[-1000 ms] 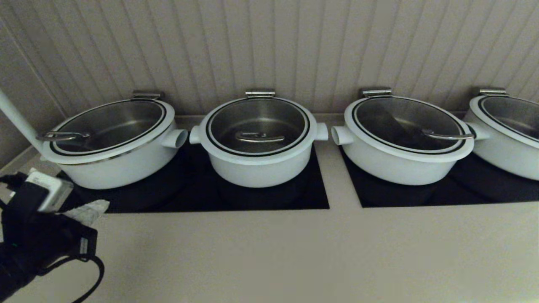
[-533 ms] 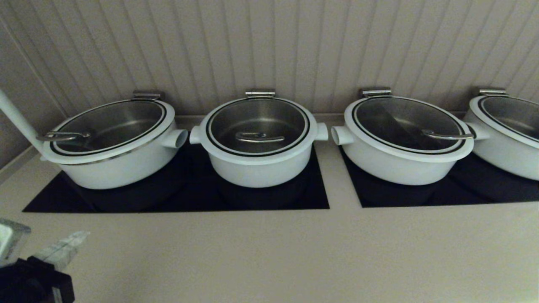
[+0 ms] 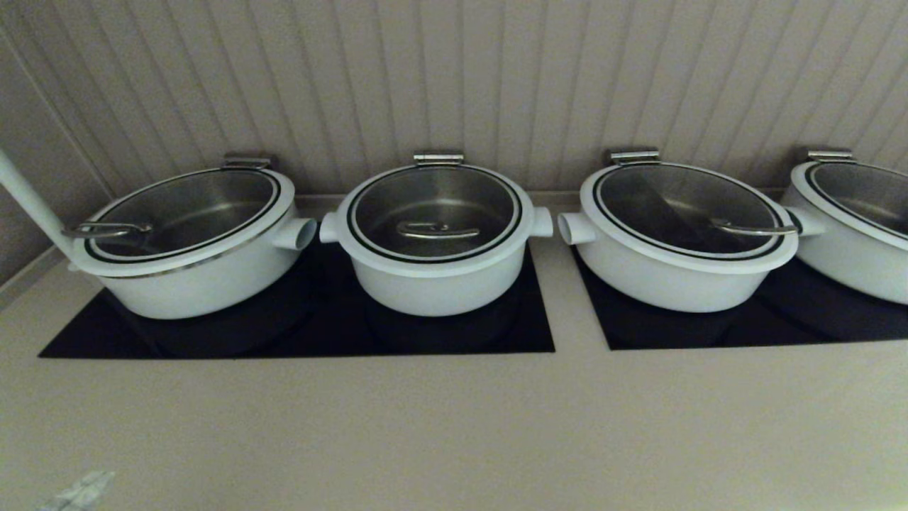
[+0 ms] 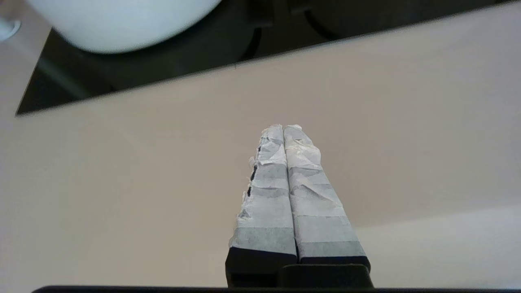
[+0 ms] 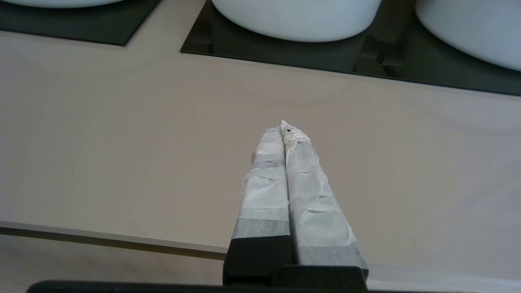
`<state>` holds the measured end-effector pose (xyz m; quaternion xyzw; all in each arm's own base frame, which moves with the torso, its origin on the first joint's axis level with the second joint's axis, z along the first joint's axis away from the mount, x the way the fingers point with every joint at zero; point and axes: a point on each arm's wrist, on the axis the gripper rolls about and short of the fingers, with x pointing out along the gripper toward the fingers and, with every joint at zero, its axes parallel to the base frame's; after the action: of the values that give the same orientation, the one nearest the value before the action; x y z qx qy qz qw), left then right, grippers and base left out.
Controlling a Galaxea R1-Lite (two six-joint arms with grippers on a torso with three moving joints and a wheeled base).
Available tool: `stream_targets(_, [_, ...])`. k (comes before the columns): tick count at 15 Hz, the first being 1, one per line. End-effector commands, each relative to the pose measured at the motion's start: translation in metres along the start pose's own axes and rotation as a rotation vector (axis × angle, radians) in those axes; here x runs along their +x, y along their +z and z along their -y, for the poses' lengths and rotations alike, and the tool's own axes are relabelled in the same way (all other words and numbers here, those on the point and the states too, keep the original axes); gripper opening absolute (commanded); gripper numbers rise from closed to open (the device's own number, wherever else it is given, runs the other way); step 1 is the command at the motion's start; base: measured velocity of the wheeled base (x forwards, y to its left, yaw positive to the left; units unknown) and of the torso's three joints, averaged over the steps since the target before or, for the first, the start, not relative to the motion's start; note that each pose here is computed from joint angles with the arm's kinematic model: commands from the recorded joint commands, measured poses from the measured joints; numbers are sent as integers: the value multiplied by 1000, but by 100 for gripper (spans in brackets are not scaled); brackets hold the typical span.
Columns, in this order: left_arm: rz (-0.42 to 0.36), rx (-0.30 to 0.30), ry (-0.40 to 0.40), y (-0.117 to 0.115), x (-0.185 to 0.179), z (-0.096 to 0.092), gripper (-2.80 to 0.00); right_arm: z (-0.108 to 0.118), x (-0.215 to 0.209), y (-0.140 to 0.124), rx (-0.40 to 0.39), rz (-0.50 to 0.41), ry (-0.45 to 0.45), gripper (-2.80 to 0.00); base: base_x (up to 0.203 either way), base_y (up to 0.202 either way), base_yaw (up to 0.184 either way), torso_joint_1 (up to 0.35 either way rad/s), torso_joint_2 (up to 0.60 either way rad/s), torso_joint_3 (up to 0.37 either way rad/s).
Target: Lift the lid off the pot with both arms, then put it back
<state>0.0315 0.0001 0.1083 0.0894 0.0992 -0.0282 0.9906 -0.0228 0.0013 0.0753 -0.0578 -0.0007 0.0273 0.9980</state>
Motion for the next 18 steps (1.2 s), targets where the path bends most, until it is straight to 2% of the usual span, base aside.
stream_targets(1, [85, 10, 39, -16, -25, 6, -280, 0, 0, 0, -1, -1, 1, -280, 0, 0, 0, 0, 0, 0])
stream_targets(3, [-4, 5, 77, -27, -26, 8, -280, 0, 0, 0, -1, -1, 1, -280, 0, 0, 0, 0, 0, 0])
stream_targets(5, [-18, 7, 114, -28, -26, 7, -280, 0, 0, 0, -1, -1, 1, -280, 0, 0, 0, 0, 0, 0])
stream_targets(7, [19, 27, 108, -24, -27, 6, -280, 0, 0, 0, -1, -1, 1, -280, 0, 0, 0, 0, 0, 0])
stream_targets(9, [72, 69, 55, -27, -32, 7, -280, 0, 0, 0, 0, -1, 1, -280, 0, 0, 0, 0, 0, 0])
stream_targets(12, [222, 117, 57, -37, -46, 10, -280, 0, 0, 0, -1, -1, 1, -280, 0, 0, 0, 0, 0, 0])
stream_targets(18, [231, 152, 47, -39, -47, 10, -280, 0, 0, 0, -1, -3, 1, -280, 0, 0, 0, 0, 0, 0])
